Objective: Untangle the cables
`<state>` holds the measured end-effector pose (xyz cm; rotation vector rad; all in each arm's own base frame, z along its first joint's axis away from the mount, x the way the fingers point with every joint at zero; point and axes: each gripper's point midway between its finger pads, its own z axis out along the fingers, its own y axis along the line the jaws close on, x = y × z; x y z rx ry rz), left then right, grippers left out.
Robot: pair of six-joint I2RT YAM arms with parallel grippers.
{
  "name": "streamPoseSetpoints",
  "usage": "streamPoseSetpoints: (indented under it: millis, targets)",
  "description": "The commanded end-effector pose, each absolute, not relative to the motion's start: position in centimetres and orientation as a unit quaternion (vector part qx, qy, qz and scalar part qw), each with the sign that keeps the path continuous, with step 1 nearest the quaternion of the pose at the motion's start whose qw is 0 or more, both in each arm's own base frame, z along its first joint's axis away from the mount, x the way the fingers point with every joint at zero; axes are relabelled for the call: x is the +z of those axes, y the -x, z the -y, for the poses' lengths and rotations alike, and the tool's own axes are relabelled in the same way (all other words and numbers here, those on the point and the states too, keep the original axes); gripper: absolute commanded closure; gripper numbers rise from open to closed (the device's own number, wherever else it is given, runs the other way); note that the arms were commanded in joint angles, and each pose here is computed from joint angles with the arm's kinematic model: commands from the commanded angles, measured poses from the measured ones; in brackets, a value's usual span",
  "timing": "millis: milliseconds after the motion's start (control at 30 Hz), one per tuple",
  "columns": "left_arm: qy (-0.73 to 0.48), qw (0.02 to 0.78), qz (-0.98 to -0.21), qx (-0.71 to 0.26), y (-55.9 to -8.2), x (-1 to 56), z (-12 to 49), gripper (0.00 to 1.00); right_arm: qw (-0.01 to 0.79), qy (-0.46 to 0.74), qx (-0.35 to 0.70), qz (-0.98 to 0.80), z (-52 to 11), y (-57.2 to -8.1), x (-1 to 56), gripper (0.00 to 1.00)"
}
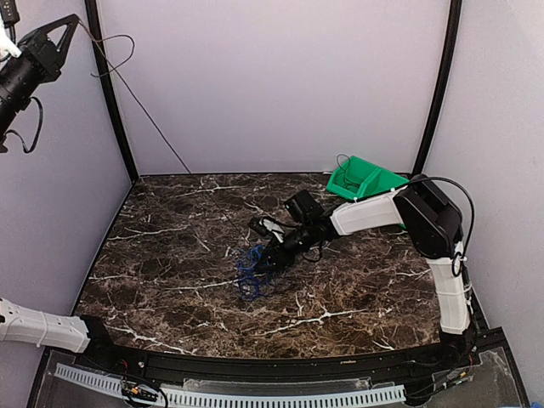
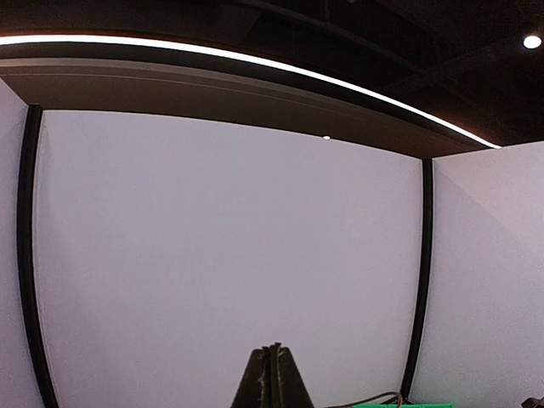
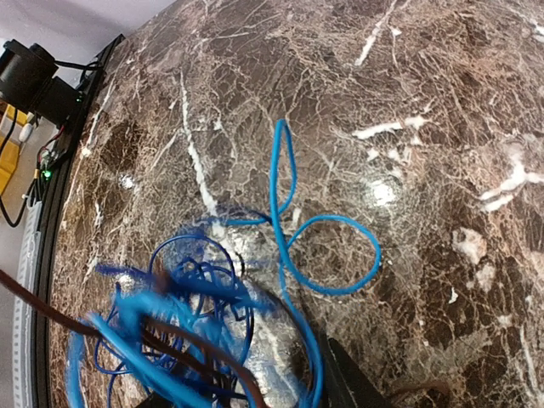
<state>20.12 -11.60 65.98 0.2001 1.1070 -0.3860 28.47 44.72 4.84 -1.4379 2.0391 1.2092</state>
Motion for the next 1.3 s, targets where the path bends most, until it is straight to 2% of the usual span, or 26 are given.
streamPoseSetpoints:
  millis: [0, 200, 300, 500, 800, 1000, 1267]
  targets:
    - [-0.051, 0.851, -0.493, -0.17, -19.4, 67.0, 9.5, 1.0, 0.162, 0.504, 0.402, -0.747, -43.8, -28.4, 2.7, 0.57]
    - [-0.044, 0.818, -0.55, -0.162, -22.3, 61.2, 11.1, 1.0, 0.176, 0.521, 0.384, -0.742, -43.6, -28.8, 3.3, 0.57]
    - [-0.057, 0.788, -0.592, -0.16, -24.1, 56.2, 12.9, 1.0, 0.19, 0.537, 0.372, -0.733, -43.4, -29.0, 4.4, 0.56]
    - [-0.064, 0.727, -0.664, -0.164, -26.7, 47.0, 15.5, 1.0, 0.232, 0.594, 0.317, -0.702, -42.2, -29.5, 7.7, 0.42]
    - [-0.067, 0.609, -0.79, -0.023, -30.3, 32.6, 14.7, 1.0, 0.289, 0.616, 0.261, -0.685, -41.6, -31.1, 12.4, 0.4]
    - [-0.065, 0.592, -0.801, -0.051, -30.3, 29.6, 15.6, 1.0, 0.274, 0.619, 0.301, -0.672, -44.3, -30.2, 13.5, 0.4]
    - [-0.059, 0.588, -0.803, -0.075, -30.0, 28.9, 15.9, 1.0, 0.21, 0.647, 0.347, -0.646, -48.0, -25.5, 11.2, 0.39]
